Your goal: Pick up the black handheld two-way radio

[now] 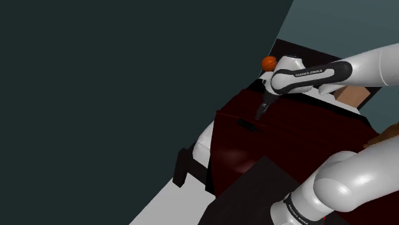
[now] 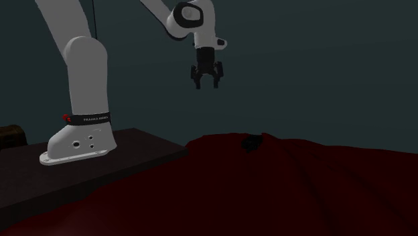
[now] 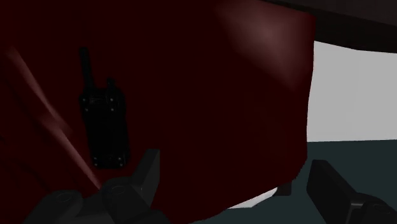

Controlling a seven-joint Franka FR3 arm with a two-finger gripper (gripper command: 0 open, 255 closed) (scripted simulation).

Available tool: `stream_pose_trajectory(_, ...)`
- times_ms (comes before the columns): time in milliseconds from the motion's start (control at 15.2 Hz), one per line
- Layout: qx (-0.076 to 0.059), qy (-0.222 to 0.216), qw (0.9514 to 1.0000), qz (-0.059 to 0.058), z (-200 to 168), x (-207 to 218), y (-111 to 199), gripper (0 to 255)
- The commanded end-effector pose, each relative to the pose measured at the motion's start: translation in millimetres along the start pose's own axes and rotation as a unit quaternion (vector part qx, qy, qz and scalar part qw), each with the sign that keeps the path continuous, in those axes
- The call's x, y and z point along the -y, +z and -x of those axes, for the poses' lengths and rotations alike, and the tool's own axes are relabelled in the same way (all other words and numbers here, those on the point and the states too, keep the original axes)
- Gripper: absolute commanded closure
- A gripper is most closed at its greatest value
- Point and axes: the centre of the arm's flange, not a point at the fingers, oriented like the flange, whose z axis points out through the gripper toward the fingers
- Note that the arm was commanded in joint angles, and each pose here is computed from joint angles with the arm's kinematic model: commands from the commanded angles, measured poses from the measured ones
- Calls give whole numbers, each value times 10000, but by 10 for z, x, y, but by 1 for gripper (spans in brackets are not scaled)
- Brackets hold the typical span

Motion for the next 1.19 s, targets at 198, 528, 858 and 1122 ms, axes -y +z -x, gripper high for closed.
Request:
stream_pose_trajectory(198, 51, -128, 9999, 38, -110, -480, 484, 0)
stream_pose_trajectory(528, 102, -251, 9996, 64, -234, -922, 955, 0)
stream_pose_trajectory(858, 154, -374, 9991, 90, -364, -1363, 1424, 0)
stream_pose_trajectory(1122, 195, -472, 9986, 110, -472, -1715, 1799, 0)
